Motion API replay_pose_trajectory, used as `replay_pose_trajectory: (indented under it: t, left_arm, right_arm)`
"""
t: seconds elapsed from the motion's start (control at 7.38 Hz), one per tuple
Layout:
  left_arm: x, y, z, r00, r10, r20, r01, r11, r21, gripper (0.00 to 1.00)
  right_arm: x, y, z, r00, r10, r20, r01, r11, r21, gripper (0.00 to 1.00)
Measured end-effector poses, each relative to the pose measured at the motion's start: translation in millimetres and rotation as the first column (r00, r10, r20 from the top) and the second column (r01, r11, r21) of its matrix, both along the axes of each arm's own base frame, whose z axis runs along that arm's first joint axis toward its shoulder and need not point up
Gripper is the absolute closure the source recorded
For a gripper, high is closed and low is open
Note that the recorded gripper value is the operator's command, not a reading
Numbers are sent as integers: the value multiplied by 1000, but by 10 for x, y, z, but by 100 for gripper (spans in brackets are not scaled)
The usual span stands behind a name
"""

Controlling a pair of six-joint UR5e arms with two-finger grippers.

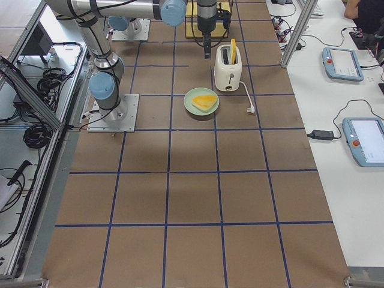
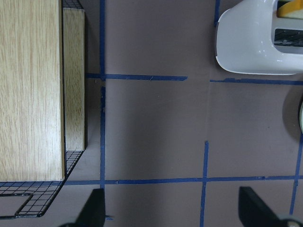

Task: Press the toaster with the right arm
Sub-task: 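Move the right gripper toward the toaster's lever side, left arm holding still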

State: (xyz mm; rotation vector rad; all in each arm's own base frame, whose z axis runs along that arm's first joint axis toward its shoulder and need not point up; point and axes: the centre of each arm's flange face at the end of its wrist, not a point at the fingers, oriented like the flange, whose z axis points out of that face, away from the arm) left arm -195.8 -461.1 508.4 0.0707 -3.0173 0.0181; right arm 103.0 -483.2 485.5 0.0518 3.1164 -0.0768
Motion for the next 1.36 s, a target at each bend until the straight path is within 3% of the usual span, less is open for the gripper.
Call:
replay_pose_trajectory:
  t: [0.68,0.81,0.95,1.08,1.22,1.36]
  left_arm:
    - [0,0,0,1000,0,0,0,1000,0,0]
    - [0,0,0,1000,0,0,0,1000,0,0]
    - [0,0,0,1000,0,0,0,1000,0,0]
    - [0,0,0,1000,0,0,0,1000,0,0]
    - [0,0,0,1000,0,0,0,1000,0,0]
    - [0,0,0,1000,0,0,0,1000,0,0]
  right_arm:
    - [11,-6,-10,1000,20,10,-20,1000,-1,0]
    - [6,-9,-6,998,70,7,-70,998,0,0]
    - [-12,-28,-24,985,171,1,-171,985,-2,0]
    - [-46,-131,-111,953,301,-14,-301,953,-15,0]
    - [-83,-339,-265,886,461,-49,-463,886,-41,0]
    - [-110,-538,-421,779,620,-92,-626,778,-58,1]
